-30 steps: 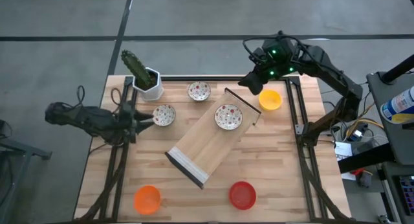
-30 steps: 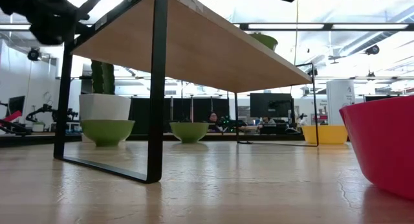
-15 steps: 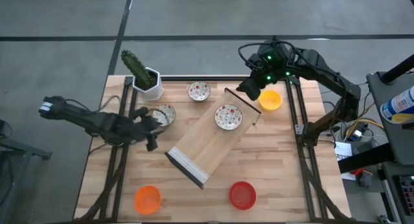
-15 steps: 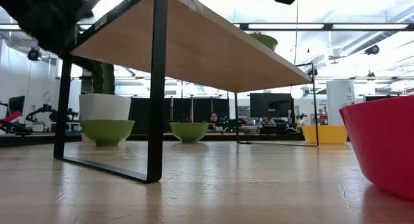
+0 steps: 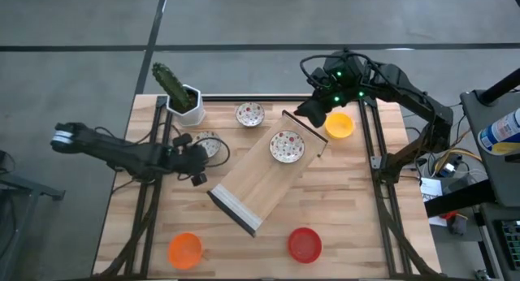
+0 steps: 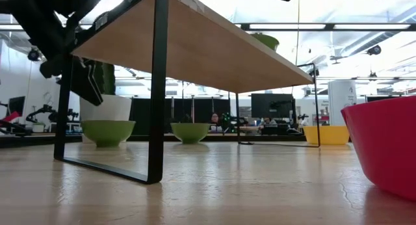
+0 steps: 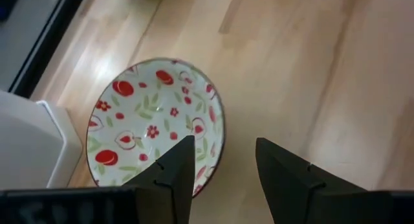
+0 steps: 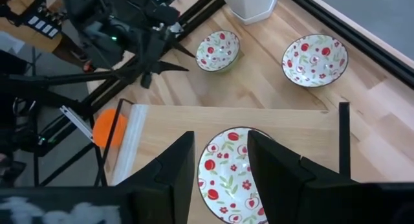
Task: Pick & Place Mini bowls
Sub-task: Stack the bottom white patterned bowl on the white patterned bowl on the shelf
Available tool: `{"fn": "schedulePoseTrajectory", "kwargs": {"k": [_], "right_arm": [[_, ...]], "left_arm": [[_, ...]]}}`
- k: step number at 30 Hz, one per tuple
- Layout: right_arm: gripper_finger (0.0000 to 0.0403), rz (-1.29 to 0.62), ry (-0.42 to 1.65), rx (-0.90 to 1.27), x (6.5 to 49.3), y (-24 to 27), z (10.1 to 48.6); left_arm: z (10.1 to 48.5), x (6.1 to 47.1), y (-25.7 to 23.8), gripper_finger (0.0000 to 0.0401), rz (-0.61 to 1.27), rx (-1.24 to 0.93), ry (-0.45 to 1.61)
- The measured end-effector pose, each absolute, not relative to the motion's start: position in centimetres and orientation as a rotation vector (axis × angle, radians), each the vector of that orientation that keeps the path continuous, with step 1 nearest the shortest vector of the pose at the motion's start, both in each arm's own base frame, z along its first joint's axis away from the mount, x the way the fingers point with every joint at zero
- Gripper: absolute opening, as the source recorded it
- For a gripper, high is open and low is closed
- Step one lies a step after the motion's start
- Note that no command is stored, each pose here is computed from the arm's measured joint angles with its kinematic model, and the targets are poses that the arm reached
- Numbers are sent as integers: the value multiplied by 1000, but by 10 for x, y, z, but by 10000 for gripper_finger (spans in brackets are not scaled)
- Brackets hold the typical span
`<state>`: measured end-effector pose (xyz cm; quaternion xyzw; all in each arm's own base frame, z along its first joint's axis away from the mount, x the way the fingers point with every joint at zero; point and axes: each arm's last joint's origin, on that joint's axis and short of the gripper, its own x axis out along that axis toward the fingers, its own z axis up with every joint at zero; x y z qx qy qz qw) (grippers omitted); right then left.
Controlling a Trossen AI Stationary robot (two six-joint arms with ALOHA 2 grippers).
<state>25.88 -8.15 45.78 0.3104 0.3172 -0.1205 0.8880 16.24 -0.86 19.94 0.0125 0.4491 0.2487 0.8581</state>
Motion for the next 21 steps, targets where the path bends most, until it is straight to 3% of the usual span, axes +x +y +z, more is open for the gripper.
{"fn": "schedulePoseTrajectory", "kwargs": {"k": [21], "right_arm": [[137, -237, 638, 635, 261, -79, 460]], "left_arm": [[167, 181, 12, 156, 447, 103, 1137]]}}
